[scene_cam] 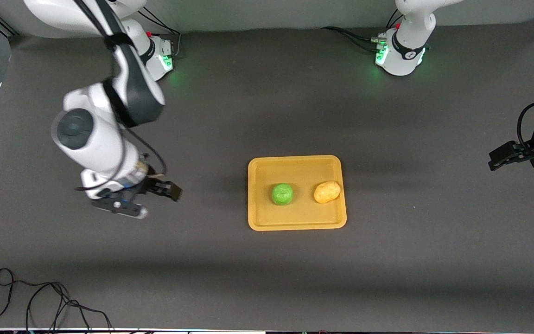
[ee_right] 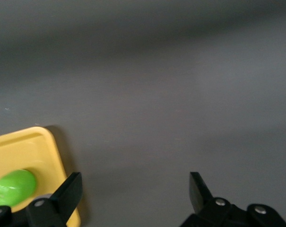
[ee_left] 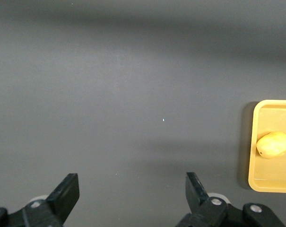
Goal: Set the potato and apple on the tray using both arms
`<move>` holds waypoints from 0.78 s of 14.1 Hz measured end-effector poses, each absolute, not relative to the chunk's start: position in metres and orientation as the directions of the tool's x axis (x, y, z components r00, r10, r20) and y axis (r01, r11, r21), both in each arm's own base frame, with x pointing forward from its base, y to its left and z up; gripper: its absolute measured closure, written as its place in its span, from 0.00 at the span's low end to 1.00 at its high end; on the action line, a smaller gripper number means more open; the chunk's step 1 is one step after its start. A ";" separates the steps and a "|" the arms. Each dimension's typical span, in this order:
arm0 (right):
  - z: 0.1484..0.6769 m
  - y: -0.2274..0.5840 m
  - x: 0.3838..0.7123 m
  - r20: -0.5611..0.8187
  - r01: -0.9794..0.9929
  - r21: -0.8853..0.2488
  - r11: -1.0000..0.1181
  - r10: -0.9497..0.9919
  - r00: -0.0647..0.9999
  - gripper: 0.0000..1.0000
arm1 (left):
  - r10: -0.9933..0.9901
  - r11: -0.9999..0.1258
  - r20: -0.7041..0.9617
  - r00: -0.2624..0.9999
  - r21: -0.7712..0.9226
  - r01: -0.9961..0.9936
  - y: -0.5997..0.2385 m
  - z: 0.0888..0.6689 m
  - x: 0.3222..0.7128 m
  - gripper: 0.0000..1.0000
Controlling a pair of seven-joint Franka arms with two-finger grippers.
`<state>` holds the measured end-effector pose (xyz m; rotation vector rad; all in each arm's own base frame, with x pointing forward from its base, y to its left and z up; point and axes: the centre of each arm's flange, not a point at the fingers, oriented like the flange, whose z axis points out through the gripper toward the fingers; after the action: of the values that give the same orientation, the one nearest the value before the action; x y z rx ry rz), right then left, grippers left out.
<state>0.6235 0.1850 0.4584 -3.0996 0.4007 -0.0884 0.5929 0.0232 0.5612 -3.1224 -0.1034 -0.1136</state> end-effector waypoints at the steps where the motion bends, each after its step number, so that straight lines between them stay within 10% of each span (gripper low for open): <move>1: 0.477 0.167 0.620 0.053 -0.250 -0.020 -0.968 -0.251 0.967 0.00 | 0.065 -0.998 0.073 0.995 -0.013 0.066 0.023 0.561 0.593 0.00; 11: 0.572 0.060 0.583 0.036 -0.245 0.018 -0.969 -0.244 0.969 0.00 | 0.049 -0.999 0.066 0.997 -0.012 0.050 0.014 0.558 0.593 0.00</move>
<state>0.5829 0.0601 0.5718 -3.1394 0.3895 -0.0524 0.5932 0.0139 0.5581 -3.1251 -0.0782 -0.1029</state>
